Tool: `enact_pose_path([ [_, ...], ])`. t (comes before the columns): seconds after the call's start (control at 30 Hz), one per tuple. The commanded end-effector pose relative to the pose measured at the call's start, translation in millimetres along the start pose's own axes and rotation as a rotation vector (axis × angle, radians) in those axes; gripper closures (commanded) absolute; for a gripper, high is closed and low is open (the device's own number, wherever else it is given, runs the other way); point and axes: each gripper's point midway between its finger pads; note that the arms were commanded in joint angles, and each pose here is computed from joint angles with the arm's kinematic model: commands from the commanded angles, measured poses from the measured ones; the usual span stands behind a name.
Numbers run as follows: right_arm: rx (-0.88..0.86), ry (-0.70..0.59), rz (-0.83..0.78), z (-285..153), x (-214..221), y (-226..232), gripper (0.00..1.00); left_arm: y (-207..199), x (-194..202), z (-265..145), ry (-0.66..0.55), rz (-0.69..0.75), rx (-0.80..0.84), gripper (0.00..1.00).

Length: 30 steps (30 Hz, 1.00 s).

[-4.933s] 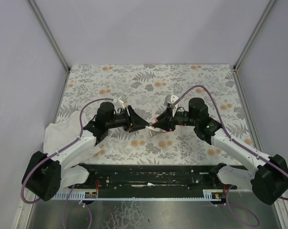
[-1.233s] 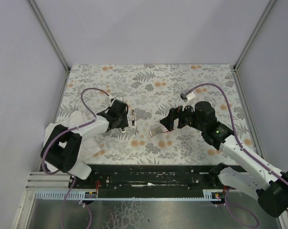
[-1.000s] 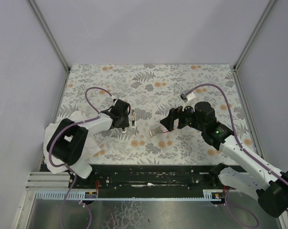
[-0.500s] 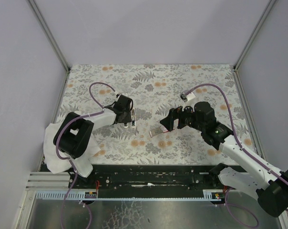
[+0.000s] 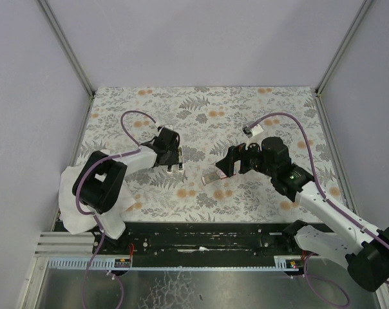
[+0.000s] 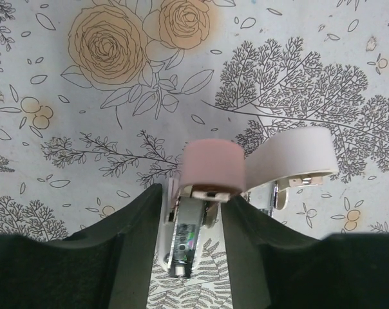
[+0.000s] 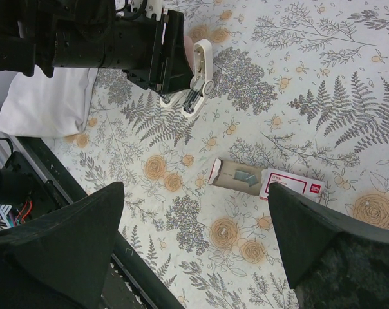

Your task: Load the staples into the stapler

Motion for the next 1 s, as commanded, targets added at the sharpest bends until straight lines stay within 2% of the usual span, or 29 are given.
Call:
enact_pose_path([
  [0.0,0.012,-0.041,0.005,1,-12,-1,0.01,9,9,3,0.025,0.003,-0.024,0.56],
  [0.37,0.027,-0.063,-0.006,-3,-17,-3,0.01,9,-6,-22,-0.021,-0.001,-0.011,0.45],
  [0.53,0.054,-0.077,-0.005,-7,-23,-5,0.01,6,-12,-53,-0.039,0.005,0.037,0.35],
  [0.67,0.083,-0.039,-0.013,-2,-15,-13,0.01,-4,-24,-90,-0.067,-0.001,0.115,0.22],
  [0.83,0.078,0.121,0.015,16,21,-10,0.19,-22,-68,-149,-0.199,0.027,0.228,0.11],
  [0.97,0.172,0.219,0.066,28,51,-17,0.28,-25,-119,-201,-0.412,0.03,0.257,0.08],
])
Point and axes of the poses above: each gripper's point midway between its finger pads, its own z axis out along the fingers, its own y axis along the line the jaws close on, x = y × z, and after that the axes turned 4 degrees about -z, right-handed
